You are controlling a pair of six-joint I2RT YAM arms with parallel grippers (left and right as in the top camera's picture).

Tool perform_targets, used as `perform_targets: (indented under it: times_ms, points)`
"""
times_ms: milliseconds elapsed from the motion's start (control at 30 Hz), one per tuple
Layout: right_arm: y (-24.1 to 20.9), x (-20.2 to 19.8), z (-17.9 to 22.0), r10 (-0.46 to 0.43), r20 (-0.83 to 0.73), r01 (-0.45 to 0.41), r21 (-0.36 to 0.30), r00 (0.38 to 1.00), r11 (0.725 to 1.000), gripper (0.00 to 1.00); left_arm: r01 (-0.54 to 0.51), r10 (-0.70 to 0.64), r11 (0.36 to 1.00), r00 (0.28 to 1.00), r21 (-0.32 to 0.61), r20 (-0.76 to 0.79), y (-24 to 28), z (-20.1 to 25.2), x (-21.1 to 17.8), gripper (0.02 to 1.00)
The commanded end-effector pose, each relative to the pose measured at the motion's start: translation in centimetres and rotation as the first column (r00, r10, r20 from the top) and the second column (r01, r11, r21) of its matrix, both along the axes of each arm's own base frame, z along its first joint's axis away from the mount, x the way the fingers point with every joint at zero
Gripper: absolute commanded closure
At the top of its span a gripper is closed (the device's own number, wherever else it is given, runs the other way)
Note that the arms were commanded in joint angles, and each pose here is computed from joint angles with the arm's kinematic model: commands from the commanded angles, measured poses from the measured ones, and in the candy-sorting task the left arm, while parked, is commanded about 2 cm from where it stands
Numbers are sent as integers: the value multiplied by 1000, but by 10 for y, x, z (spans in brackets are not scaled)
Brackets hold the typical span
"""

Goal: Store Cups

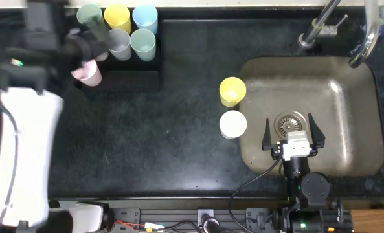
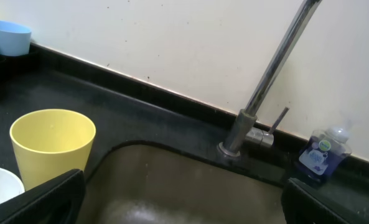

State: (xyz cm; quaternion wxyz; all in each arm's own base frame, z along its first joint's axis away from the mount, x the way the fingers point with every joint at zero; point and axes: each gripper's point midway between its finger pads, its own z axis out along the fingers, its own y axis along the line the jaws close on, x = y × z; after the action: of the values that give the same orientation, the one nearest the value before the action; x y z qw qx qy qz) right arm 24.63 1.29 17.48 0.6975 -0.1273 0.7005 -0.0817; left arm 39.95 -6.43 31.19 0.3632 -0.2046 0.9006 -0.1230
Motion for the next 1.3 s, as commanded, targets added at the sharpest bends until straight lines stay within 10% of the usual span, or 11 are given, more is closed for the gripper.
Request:
perform_targets:
  times_ms: [33, 400, 1300]
  points:
    - [0, 0, -3, -3, 2, 3, 4, 1000, 1000, 5, 114, -114, 993, 993, 11, 5, -87, -12, -3, 18]
    - [0, 0, -3, -3, 2, 3, 4, 1000, 1000, 5, 325, -321, 946, 932, -7, -167, -239, -115, -28, 18]
    - [0, 0, -3, -3, 2, 3, 4, 1000, 1000, 3, 293, -273, 956, 866, -19, -420, -256, -210, -49, 18]
